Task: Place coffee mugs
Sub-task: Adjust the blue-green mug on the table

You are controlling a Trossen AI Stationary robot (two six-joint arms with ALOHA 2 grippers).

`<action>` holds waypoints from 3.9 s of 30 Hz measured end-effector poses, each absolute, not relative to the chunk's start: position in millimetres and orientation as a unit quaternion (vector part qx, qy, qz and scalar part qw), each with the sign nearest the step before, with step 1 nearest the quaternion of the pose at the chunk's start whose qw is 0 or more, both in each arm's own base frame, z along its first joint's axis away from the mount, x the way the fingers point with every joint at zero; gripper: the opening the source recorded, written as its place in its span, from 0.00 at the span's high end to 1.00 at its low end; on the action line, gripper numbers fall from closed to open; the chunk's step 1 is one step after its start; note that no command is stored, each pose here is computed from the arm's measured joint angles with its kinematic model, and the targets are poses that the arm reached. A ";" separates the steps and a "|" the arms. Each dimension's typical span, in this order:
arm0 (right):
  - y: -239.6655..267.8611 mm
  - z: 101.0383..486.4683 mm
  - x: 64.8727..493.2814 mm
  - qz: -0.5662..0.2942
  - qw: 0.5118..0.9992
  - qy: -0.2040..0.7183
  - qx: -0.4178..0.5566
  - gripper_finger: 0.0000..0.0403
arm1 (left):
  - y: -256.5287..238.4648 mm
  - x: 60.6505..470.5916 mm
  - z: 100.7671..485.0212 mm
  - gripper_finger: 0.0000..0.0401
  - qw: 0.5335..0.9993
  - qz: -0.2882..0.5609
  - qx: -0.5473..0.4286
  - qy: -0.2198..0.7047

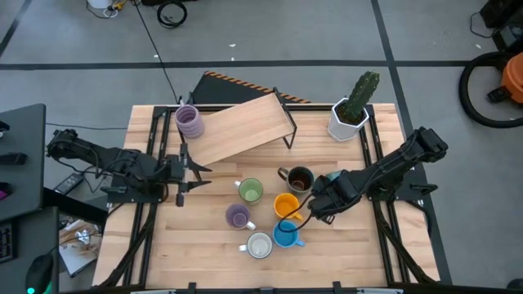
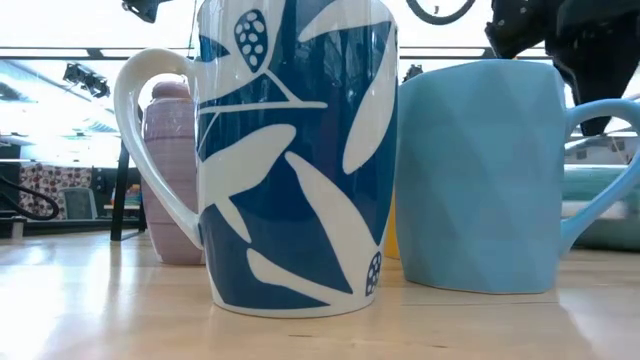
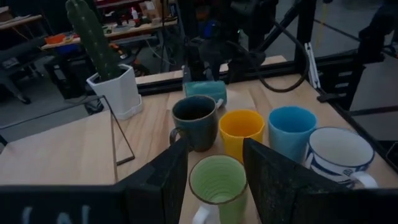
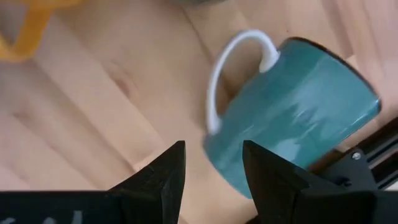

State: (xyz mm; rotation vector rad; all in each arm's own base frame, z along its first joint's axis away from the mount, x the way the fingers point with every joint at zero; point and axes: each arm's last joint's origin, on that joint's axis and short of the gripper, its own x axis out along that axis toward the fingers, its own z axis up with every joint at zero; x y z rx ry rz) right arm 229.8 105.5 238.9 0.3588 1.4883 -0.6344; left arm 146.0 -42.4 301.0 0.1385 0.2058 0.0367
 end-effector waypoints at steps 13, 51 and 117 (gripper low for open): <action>98.7 240.7 223.4 -0.305 0.669 0.666 0.130 0.59 | -44.8 152.9 294.6 0.60 0.989 0.019 0.080 0.126; 94.6 250.2 122.0 -0.246 0.757 0.604 0.038 0.60 | -44.1 151.1 281.7 0.60 0.980 0.026 0.059 0.188; 125.4 152.1 116.3 -0.251 0.758 0.540 -0.266 0.61 | -43.3 151.5 283.2 0.60 0.982 0.047 0.043 0.178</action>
